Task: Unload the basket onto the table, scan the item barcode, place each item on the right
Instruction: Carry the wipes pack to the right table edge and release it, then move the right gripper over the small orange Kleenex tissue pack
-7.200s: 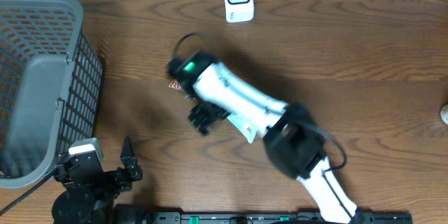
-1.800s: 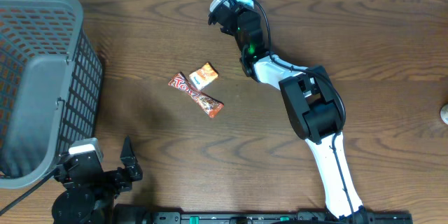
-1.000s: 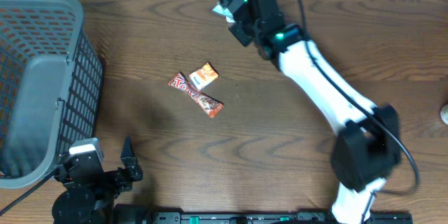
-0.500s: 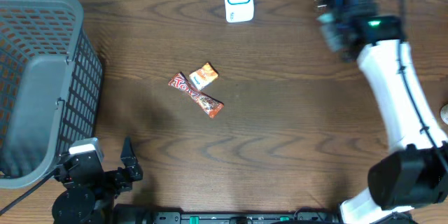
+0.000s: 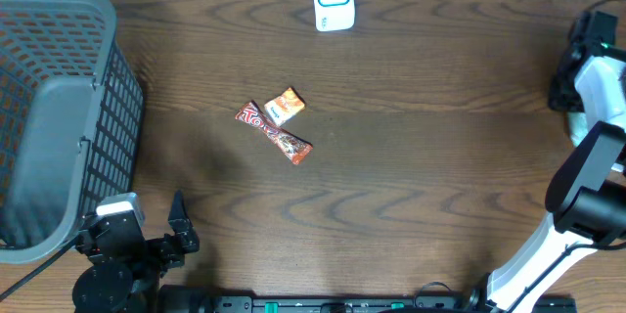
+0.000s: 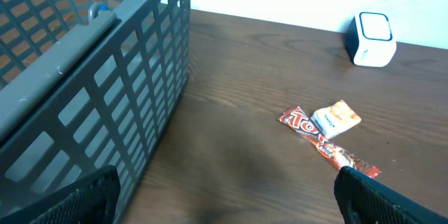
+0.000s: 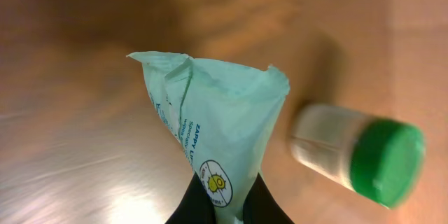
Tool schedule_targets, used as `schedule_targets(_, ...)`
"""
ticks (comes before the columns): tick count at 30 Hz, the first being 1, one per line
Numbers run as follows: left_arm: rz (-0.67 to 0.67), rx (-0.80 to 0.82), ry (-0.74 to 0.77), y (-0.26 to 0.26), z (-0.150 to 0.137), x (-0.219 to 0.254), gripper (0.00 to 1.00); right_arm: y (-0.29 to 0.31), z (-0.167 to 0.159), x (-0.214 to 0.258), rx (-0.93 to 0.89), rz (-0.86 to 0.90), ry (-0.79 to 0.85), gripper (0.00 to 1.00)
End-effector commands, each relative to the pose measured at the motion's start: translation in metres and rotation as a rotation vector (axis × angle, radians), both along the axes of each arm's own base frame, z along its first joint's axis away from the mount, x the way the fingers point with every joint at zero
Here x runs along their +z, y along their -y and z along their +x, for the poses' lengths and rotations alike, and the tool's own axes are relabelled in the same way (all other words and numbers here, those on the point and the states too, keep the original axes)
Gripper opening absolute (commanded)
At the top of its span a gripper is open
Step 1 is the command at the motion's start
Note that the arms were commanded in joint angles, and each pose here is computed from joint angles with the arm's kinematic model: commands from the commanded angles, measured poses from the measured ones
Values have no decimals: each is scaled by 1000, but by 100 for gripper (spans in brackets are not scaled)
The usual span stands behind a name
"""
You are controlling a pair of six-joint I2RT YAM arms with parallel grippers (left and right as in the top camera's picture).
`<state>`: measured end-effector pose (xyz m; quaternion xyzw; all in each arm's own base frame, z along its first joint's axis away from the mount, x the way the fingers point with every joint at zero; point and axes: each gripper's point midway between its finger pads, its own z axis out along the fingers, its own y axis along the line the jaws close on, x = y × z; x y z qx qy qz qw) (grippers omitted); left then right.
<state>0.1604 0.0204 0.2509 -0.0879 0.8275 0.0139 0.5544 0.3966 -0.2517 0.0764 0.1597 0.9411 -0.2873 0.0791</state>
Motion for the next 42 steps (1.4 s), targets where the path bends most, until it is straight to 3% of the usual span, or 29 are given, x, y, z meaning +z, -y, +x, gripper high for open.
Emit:
schedule_targets(1, -5, -5, 5, 1, 0, 1, 98, 44, -29, 33, -224, -235, 22, 1)
schedule_targets(3, -5, -5, 5, 1, 0, 1, 98, 50, -34, 42, -272, -258, 57, 25)
schedule_targets(5, -5, -5, 5, 1, 0, 1, 98, 37, -24, 46, -249, -187, 119, 63)
schedule_targets(6, -5, -5, 4, 1, 0, 0, 98, 25, -15, 47, -219, -136, 149, 99)
schedule_targets(8, -5, -5, 5, 1, 0, 1, 98, -1, 1, 51, -153, -42, 203, 99)
schedule_targets(13, -5, -5, 4, 1, 0, 0, 98, -151, 55, 66, 182, 398, 344, 99)
schedule_targets(17, -5, -5, 5, 1, 0, 1, 98, -282, 61, 72, 442, 749, 333, 99)
schedule_targets(20, -5, -5, 5, 1, 0, 1, 98, -361, 54, 75, 603, 916, 299, 99)
schedule_targets(27, -5, -5, 5, 1, 0, 1, 98, -480, 42, 39, 900, 831, 214, 99)
schedule_targets(29, -5, -5, 5, 1, 0, 1, 98, -506, 37, 29, 953, 813, 201, 84)
schedule_targets(31, -5, -5, 5, 1, 0, 1, 98, -534, 29, 26, 1016, 820, 205, 79)
schedule_targets(32, -5, -5, 5, 1, 0, 1, 98, -549, 25, 27, 1051, 823, 215, 85)
schedule_targets(33, -5, -5, 5, 1, 0, 1, 98, -560, 23, 28, 1076, 817, 228, 99)
schedule_targets(42, -5, -5, 5, 1, 0, 1, 98, -602, 21, 4, 1152, 663, 278, 99)
